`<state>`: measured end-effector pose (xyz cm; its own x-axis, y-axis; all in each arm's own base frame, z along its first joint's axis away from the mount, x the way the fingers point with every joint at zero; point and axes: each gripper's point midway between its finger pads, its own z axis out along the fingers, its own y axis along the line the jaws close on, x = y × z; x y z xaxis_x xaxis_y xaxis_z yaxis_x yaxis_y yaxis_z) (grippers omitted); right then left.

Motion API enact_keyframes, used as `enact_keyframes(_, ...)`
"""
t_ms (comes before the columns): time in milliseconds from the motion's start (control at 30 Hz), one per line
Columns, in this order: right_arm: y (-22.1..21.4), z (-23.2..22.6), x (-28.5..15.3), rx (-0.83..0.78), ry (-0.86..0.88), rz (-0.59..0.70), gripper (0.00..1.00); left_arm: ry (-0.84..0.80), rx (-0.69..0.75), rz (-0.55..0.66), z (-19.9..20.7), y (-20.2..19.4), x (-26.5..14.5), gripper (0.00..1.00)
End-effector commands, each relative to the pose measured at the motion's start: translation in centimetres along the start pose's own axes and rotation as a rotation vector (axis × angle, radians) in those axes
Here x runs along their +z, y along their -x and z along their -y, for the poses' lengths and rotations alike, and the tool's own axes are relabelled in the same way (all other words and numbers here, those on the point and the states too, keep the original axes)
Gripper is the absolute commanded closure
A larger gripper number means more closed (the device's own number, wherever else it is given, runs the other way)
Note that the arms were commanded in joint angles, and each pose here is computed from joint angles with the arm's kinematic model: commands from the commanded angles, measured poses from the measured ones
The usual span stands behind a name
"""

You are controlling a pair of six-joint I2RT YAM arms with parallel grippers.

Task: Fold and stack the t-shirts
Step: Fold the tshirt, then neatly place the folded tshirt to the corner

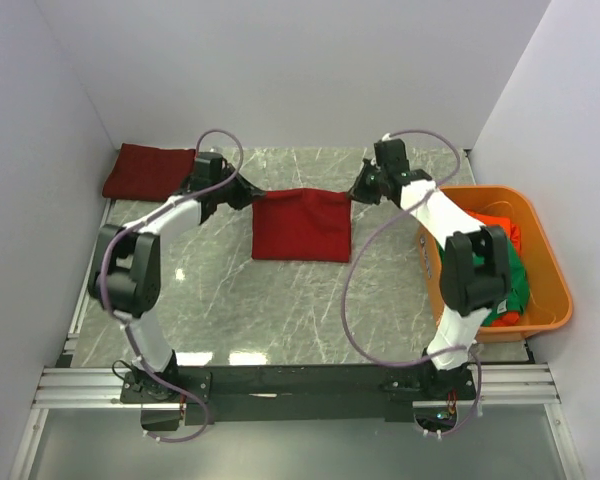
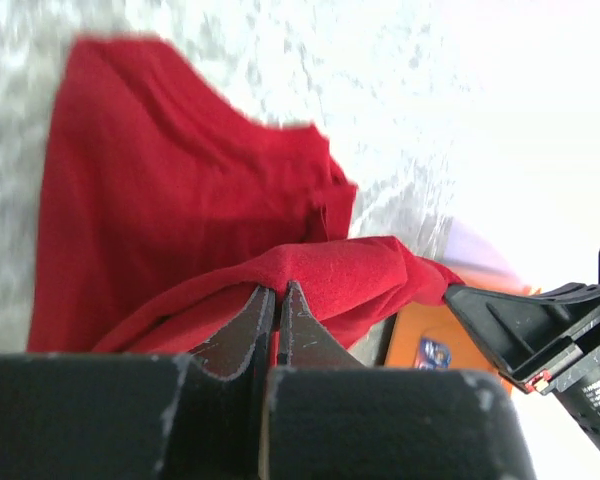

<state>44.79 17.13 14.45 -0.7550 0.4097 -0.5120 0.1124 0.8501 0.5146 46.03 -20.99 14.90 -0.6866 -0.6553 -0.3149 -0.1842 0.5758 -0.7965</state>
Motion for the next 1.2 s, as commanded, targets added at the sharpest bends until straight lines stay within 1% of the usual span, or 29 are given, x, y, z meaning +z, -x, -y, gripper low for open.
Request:
enact_keyframes(0, 3.4, -0.8, 1.3, -0.005, 0.048, 0.02, 1.0, -0.079, 0.014, 0.01, 1.9, 3.1, 1.6, 0.99)
enact_keyframes(33, 4.2, -0.4, 1.7, 0.0, 0.043, 0.02, 1.0, -0.079, 0.012, 0.009, 1.9, 3.6, 2.0, 0.99)
enact_keyframes(67, 5.0, -0.6, 2.8, 0.002, 0.046, 0.019, 1.0, -0.099, 0.019, 0.022, 2.7, 4.9, 2.3, 0.99)
enact_keyframes(100, 5.3, -0.4, 3.3, -0.003, 0.044, 0.012, 1.0, -0.08, 0.013, 0.007, 1.7, 4.9, 3.5, 0.99)
enact_keyframes(167, 6.2, -0.2, 5.1, 0.0, 0.05, -0.001, 1.0, -0.097, 0.017, 0.01, 1.9, 6.3, 4.2, 0.99)
enact_keyframes(200, 6.3, 0.1, 5.7, -0.001, 0.046, -0.015, 0.95, -0.084, 0.002, -0.009, 0.7, 6.2, 5.2, 0.99)
enact_keyframes(233, 6.4, 0.2, 6.3, -0.002, 0.056, -0.027, 0.89, -0.092, -0.002, -0.019, 0.6, 6.2, 5.6, 0.99)
enact_keyframes(267, 6.9, 0.3, 7.4, -0.004, 0.058, -0.026, 0.81, -0.095, -0.009, -0.014, -0.1, 6.8, 6.2, 0.98)
enact_keyframes(300, 7.1, 0.6, 8.0, -0.014, 0.054, -0.025, 0.6, -0.099, -0.014, -0.011, -0.4, 7.1, 6.4, 0.93)
enact_keyframes(333, 7.4, 0.7, 8.3, -0.017, 0.049, -0.021, 0.52, -0.108, -0.016, -0.008, -0.6, 7.3, 6.5, 0.85)
enact_keyframes(367, 7.9, 0.9, 8.8, -0.019, 0.046, -0.015, 0.48, -0.105, -0.026, 0.0, -1.6, 7.6, 6.4, 0.64)
enact_keyframes(400, 8.0, 1.3, 8.9, -0.022, 0.035, -0.017, 0.42, -0.156, -0.001, 0.045, -0.8, 8.8, 6.1, 0.54)
enact_keyframes(433, 8.2, 1.3, 8.8, -0.022, 0.028, -0.011, 0.39, -0.169, 0.005, 0.059, -1.0, 9.4, 5.7, 0.33)
enact_keyframes(467, 8.5, 1.6, 8.5, -0.026, 0.009, 0.004, 0.37, -0.18, 0.022, 0.074, -1.5, 10.3, 5.1, 0.24)
enact_keyframes(533, 8.9, 1.0, 7.2, -0.037, 0.013, 0.028, 0.37, -0.161, 0.032, 0.077, -2.2, 10.9, 4.5, 0.21)
enact_keyframes(567, 8.1, 1.8, 7.1, -0.032, -0.006, 0.016, 0.36, -0.142, 0.055, 0.101, -2.6, 11.5, 4.0, 0.2)
enact_keyframes(633, 7.9, 1.2, 5.8, -0.041, -0.002, 0.033, 0.37, -0.065, 0.056, 0.086, -4.1, 11.0, 4.0, 0.2)
enact_keyframes(667, 6.2, 2.1, 5.9, -0.031, -0.02, 0.003, 0.37, -0.056, 0.066, 0.078, -4.3, 10.8, 4.1, 0.21)
enact_keyframes(733, 5.7, 1.1, 4.9, -0.039, 0.014, 0.023, 0.37, -0.013, 0.074, 0.029, -5.6, 9.6, 4.4, 0.23)
enact_keyframes(767, 4.0, 2.0, 5.1, -0.024, -0.001, -0.006, 0.37, 0.019, 0.083, -0.002, -6.6, 8.6, 4.8, 0.26)
enact_keyframes(833, 3.3, 1.1, 4.2, -0.035, 0.022, 0.0, 0.37, 0.079, 0.083, -0.034, -8.1, 7.4, 4.9, 0.28)
enact_keyframes(867, 2.2, 1.6, 4.3, -0.028, 0.016, -0.012, 0.38, 0.087, 0.11, -0.045, -8.3, 6.8, 5.1, 0.29)
enact_keyframes(1000, 0.3, 1.2, 3.3, -0.029, 0.039, -0.016, 0.38, 0.133, 0.159, -0.11, -9.1, 4.7, 5.7, 0.28)
enact_keyframes(1067, -0.5, 1.3, 2.7, -0.03, 0.034, -0.017, 0.38, 0.144, 0.174, -0.125, -9.3, 4.1, 6.1, 0.26)
enact_keyframes(1167, -1.5, 1.2, 2.1, -0.036, 0.041, -0.02, 0.38, 0.204, 0.193, -0.135, -10.4, 3.4, 6.3, 0.25)
